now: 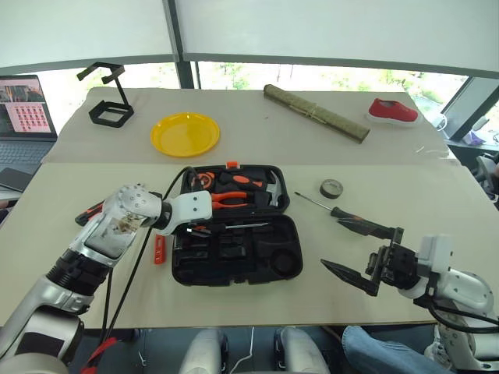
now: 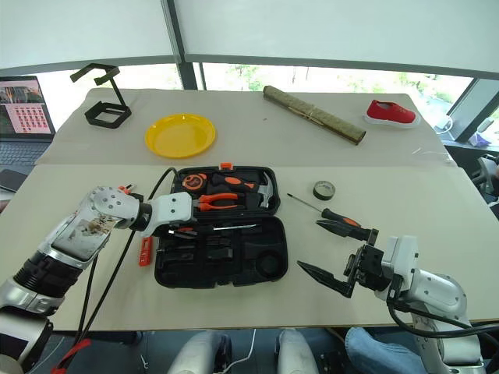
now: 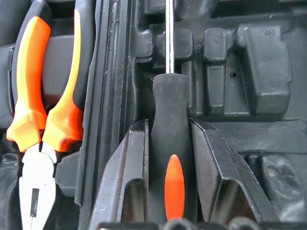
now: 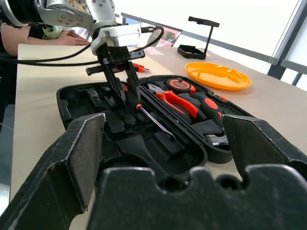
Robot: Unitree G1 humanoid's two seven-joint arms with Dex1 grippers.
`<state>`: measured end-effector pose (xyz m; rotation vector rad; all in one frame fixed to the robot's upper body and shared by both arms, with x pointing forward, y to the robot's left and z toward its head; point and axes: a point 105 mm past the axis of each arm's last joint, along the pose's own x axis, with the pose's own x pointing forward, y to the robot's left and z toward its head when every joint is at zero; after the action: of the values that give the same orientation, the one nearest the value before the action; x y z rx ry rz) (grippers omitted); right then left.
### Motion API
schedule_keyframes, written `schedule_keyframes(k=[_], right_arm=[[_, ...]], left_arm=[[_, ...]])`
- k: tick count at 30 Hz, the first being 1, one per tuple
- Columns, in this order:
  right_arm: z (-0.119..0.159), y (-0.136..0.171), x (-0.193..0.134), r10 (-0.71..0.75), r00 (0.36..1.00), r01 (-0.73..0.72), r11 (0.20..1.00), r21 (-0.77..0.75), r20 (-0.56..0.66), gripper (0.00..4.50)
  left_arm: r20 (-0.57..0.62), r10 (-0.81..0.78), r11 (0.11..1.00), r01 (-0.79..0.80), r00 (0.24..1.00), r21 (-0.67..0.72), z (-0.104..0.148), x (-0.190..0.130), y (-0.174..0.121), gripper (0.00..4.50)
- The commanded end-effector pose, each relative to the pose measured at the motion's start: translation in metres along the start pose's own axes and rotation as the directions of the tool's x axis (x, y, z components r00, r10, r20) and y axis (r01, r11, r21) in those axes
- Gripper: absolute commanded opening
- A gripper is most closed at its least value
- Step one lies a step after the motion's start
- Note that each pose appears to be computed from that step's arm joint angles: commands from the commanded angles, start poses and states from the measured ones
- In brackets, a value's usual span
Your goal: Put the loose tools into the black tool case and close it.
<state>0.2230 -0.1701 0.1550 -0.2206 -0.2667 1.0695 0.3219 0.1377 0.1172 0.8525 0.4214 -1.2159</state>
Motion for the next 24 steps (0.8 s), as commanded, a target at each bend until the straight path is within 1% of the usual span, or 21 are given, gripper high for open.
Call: schedule_keyframes(k=[1,3,7,9,11,15,17,21,24], right_arm=[[0.01,0.002,0.003,0.031,0.999,-0.031,0.999,-0.014,0.02,4.5],[0.01,0.004,0.004,0.037,0.999,-0.037,0.999,-0.002,0.022,4.5],[0.009,0.008,0.004,0.05,0.999,-0.05,0.999,0.021,0.021,4.5],[0.008,0.01,0.004,0.055,0.998,-0.056,0.998,0.035,0.021,4.5],[0.008,0.012,0.005,0.063,0.998,-0.064,0.997,0.045,0.021,4.5],[0.007,0.016,0.004,0.07,0.997,-0.071,0.995,0.069,0.019,4.5],[0.006,0.017,0.003,0.07,0.997,-0.071,0.994,0.079,0.017,4.5],[0.004,0.019,0.003,0.073,0.997,-0.074,0.993,0.091,0.012,4.5],[0.002,0.018,0.003,0.069,0.998,-0.07,0.993,0.099,0.012,4.5]], left_arm=[[-0.015,0.053,0.998,-0.053,0.998,0.015,0.002,0.001,0.009,0.81],[-0.004,0.069,0.997,-0.069,0.998,0.028,0.005,0.002,0.011,0.81],[0.004,0.043,0.998,-0.043,0.999,0.055,0.007,0.001,0.005,0.81],[0.059,0.04,0.997,-0.044,0.997,0.062,0.014,0.001,0.003,1.81],[0.115,0.084,0.994,-0.092,0.99,0.067,0.021,-0.001,0.008,2.31],[0.259,0.173,0.974,-0.204,0.95,0.101,0.039,-0.013,0.02,3.71],[0.317,0.201,0.972,-0.228,0.927,0.052,0.041,-0.02,0.024,3.71],[0.409,0.212,0.977,-0.207,0.888,-0.056,0.04,-0.023,0.021,3.71],[0.421,0.225,0.974,-0.187,0.879,-0.131,0.033,-0.017,0.019,2.97]])
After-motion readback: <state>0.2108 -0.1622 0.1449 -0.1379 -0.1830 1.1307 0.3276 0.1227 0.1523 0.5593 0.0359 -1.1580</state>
